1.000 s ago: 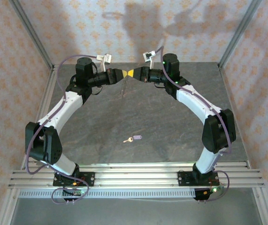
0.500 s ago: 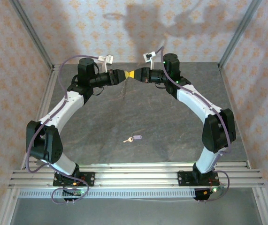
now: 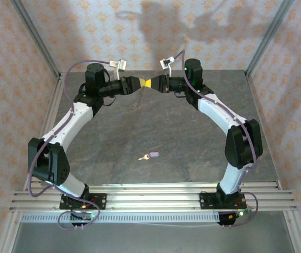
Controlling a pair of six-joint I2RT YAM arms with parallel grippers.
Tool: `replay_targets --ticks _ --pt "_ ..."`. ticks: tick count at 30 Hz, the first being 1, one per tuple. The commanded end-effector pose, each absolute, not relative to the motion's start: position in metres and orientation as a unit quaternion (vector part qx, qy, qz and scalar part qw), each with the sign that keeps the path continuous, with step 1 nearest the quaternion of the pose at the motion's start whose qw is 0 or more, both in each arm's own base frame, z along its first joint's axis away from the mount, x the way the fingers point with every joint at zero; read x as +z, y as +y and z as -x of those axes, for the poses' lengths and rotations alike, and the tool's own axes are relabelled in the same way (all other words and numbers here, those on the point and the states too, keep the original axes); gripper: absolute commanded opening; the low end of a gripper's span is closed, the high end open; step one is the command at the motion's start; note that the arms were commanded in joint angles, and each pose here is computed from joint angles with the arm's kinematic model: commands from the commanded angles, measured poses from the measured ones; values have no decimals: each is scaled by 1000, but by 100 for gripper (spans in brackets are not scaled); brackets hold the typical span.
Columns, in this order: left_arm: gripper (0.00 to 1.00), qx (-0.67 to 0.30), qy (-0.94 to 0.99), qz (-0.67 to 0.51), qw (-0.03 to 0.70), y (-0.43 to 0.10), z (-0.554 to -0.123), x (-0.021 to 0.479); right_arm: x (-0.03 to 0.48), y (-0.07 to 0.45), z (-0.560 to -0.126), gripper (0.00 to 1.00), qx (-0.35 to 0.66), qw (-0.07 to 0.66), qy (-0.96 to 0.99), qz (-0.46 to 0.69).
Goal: Put the keys on the keyring
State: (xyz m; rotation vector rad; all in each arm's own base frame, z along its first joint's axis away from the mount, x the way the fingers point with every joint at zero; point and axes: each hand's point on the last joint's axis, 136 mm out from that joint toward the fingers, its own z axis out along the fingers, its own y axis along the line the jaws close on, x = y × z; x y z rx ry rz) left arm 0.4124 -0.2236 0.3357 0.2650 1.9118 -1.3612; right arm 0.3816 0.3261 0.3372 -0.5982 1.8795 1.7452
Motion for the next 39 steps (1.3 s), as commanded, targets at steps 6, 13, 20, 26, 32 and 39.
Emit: replay_targets --ticks 6,13,20,26,32,39 --pt "44 -555 708 -157 407 -227 -408 377 343 328 -375 0 652 248 673 247" --pt "43 -557 715 -176 383 -234 -404 369 343 328 -376 0 650 255 672 246" --pt "46 -529 729 -151 408 -222 -414 358 342 327 -375 0 650 256 672 246" --pt "49 -531 730 -140 407 -218 -418 354 343 325 -374 0 649 259 672 245" --pt "49 -533 736 -149 390 -221 -416 345 346 323 -373 0 648 266 670 246" --pt "50 -537 744 -153 367 -226 -418 329 350 321 -373 0 646 272 669 245"
